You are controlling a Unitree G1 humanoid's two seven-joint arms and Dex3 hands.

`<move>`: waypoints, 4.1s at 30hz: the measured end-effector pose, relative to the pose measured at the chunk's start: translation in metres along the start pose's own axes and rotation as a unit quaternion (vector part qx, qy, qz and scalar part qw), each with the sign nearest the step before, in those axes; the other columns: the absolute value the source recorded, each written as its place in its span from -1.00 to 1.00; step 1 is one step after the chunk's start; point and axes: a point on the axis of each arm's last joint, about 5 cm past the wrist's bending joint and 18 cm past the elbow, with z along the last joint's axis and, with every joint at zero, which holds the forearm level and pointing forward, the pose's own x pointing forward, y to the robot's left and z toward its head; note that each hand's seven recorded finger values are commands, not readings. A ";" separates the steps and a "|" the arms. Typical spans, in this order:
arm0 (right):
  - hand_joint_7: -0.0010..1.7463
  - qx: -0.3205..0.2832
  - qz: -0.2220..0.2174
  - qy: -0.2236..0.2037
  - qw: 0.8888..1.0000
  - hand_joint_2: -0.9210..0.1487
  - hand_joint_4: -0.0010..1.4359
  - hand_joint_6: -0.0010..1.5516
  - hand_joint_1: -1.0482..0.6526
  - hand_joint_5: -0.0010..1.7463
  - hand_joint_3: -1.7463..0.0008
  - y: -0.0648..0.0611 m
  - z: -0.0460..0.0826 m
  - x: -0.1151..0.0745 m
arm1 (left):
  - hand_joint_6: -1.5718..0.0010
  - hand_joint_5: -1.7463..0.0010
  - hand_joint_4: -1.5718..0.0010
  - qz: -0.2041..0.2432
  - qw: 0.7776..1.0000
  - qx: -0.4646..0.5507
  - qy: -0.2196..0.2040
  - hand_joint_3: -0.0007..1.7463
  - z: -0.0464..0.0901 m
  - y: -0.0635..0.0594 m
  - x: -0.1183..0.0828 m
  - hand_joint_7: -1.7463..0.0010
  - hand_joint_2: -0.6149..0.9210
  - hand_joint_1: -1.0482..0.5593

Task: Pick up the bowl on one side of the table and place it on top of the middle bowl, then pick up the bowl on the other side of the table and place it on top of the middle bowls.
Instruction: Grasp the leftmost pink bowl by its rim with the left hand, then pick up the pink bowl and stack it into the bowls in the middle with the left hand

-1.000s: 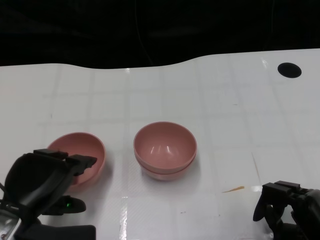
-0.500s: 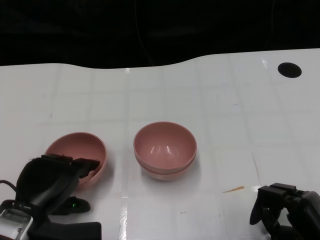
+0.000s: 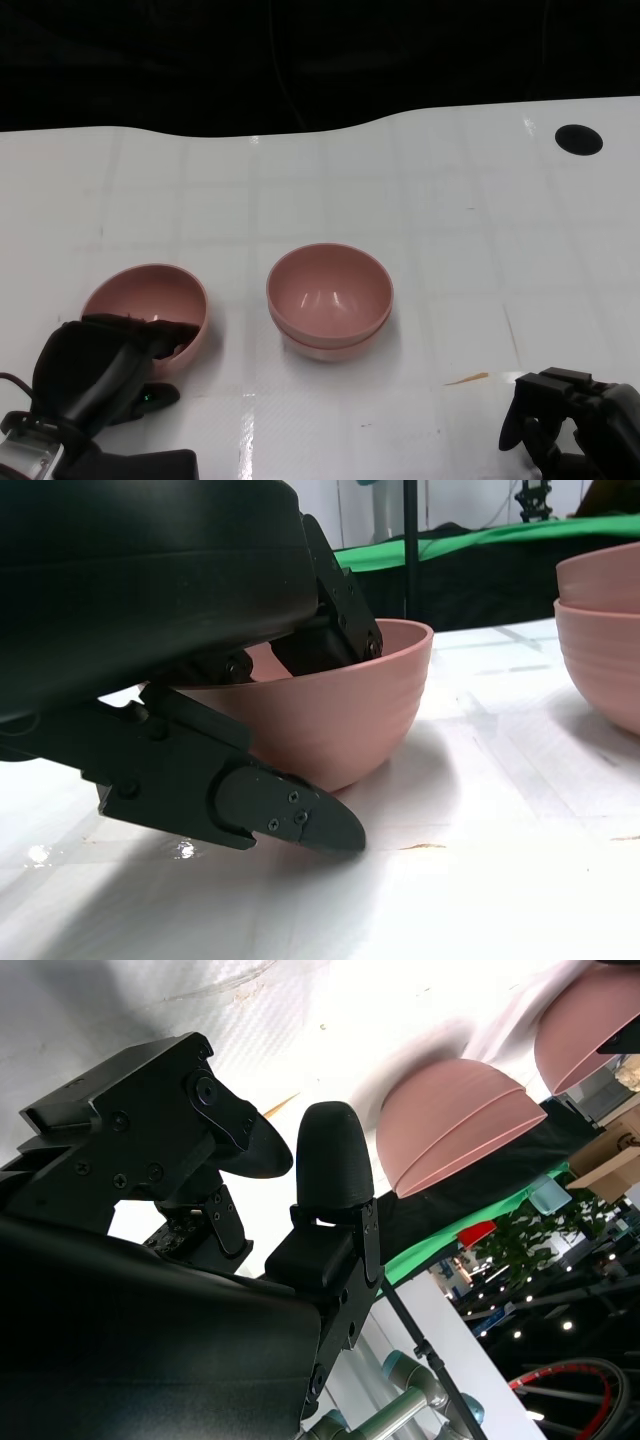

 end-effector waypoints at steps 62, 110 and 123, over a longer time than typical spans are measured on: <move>0.76 -0.002 0.012 0.001 1.000 -0.32 0.06 -0.10 0.12 1.00 -0.37 0.000 -0.003 0.001 | 0.16 -1.00 0.11 0.057 0.995 -0.079 -0.035 -0.28 0.004 0.077 0.024 -0.76 0.76 0.18; 0.85 -0.008 -0.006 -0.021 1.000 -0.35 0.08 -0.15 0.13 1.00 -0.33 0.009 0.004 0.010 | -0.14 -0.74 -0.13 0.021 0.961 -0.078 -0.264 -0.64 0.101 0.102 0.089 -0.21 0.82 0.15; 0.84 -0.009 -0.008 -0.017 1.000 -0.32 0.10 -0.13 0.15 1.00 -0.37 0.011 0.005 0.009 | 0.16 -1.00 0.06 0.019 0.961 -0.092 -0.259 -0.79 0.103 0.086 0.090 -0.74 0.88 0.22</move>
